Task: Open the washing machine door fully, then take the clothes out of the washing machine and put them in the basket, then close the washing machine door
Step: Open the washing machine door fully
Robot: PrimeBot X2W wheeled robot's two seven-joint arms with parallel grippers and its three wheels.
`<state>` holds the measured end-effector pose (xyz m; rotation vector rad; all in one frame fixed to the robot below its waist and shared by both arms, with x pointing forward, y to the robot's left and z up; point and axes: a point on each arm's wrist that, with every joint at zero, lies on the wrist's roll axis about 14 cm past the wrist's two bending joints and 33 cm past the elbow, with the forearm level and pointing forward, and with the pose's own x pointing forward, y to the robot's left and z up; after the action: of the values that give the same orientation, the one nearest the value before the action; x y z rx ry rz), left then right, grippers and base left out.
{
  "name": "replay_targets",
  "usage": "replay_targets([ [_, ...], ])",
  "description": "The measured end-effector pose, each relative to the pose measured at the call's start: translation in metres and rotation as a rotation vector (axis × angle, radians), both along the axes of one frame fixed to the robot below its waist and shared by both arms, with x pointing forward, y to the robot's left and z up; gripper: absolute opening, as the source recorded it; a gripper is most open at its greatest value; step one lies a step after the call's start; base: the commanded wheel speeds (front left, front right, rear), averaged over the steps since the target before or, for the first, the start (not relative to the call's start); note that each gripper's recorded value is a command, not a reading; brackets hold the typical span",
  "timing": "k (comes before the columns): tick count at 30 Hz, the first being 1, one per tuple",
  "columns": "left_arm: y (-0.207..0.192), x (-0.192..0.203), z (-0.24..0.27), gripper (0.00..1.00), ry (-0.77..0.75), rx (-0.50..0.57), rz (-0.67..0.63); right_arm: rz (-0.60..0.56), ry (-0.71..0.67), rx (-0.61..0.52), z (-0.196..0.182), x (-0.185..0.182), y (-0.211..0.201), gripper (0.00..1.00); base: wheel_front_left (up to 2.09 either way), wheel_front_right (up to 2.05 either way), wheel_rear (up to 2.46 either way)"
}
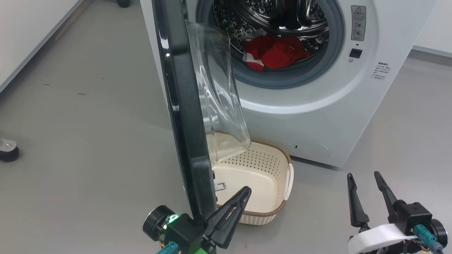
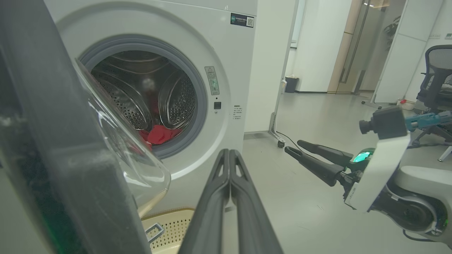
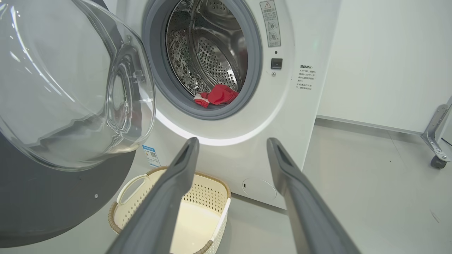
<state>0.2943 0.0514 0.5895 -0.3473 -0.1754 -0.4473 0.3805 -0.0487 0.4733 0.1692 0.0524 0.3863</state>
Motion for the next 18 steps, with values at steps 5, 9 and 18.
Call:
replay_targets([
  [5, 0.007, 0.005, -0.029, 0.0, 0.103, 0.031, 0.015, -0.002, 0.009, -0.004, -0.004, 0.001, -0.002, 1.0, 0.0, 0.0, 0.0],
  [9, 0.022, 0.012, -0.045, 0.0, 0.16, 0.045, 0.069, -0.008, 0.013, -0.01, -0.006, 0.003, -0.004, 1.0, 0.0, 0.0, 0.0],
  [18, 0.039, 0.018, -0.06, 0.0, 0.211, 0.057, 0.133, -0.018, 0.022, -0.009, -0.01, 0.005, -0.008, 1.0, 0.0, 0.0, 0.0],
])
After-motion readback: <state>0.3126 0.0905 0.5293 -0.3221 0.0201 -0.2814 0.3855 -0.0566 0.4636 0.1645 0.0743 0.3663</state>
